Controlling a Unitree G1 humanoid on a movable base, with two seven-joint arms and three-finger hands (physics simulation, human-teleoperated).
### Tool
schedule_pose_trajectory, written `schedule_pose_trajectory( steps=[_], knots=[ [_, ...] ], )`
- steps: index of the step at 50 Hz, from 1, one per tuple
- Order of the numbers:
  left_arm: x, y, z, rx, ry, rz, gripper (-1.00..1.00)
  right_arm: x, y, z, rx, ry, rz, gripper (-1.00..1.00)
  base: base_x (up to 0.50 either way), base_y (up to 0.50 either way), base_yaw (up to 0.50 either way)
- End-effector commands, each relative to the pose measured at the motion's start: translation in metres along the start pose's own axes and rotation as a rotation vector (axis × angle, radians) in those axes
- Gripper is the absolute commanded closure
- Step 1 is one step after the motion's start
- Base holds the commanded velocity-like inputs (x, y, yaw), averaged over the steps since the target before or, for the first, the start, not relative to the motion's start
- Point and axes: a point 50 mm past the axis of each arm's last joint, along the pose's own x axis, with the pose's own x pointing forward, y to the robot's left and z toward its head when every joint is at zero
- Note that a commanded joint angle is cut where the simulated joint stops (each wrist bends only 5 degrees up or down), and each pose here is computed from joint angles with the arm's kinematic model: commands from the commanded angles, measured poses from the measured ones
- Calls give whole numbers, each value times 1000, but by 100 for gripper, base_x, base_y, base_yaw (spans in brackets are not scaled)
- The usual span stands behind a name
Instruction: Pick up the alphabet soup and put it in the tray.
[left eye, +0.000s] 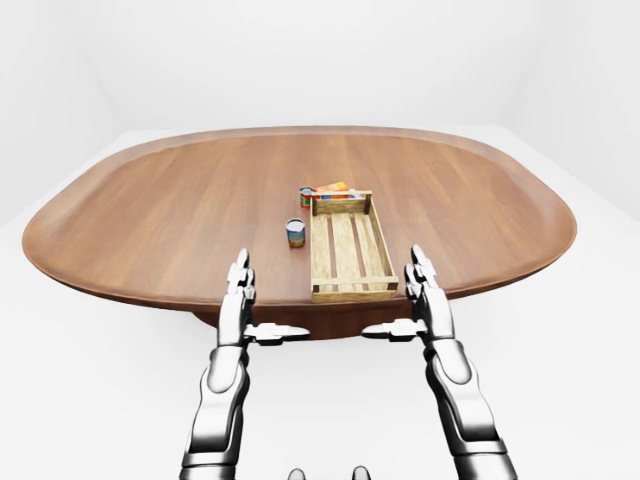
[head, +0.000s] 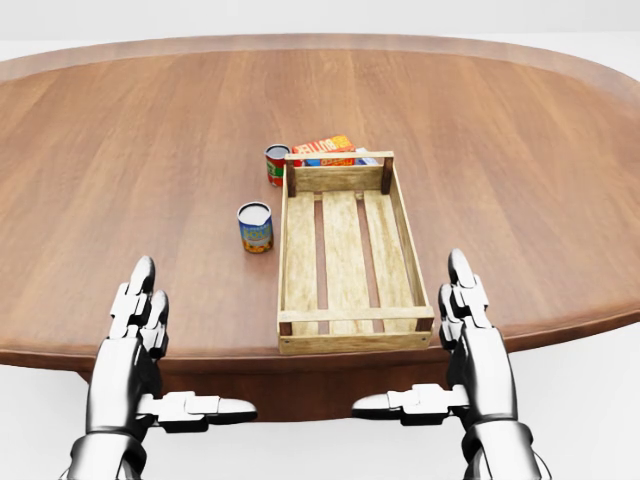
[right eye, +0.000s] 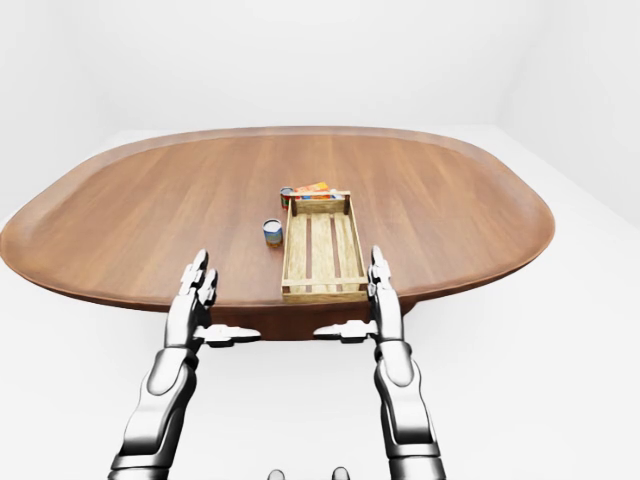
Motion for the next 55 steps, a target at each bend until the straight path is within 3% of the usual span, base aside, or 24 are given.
schedule_pose_trajectory(
  steps=[1, 25, 55],
  knots=[
    [0, 7, 0, -6, 3, -1, -100, 1, -6, -2, -10, 15, 5, -100, 0, 0, 0],
    [4, 11, -5, -8, 74, 29, -100, 0, -5, -1, -9, 17, 6, -100, 0, 0, 0],
    [5, 10, -10, 0, 96, 39, -100, 2, -7, -1, -6, 20, -21, -100, 0, 0, 0]
  ],
)
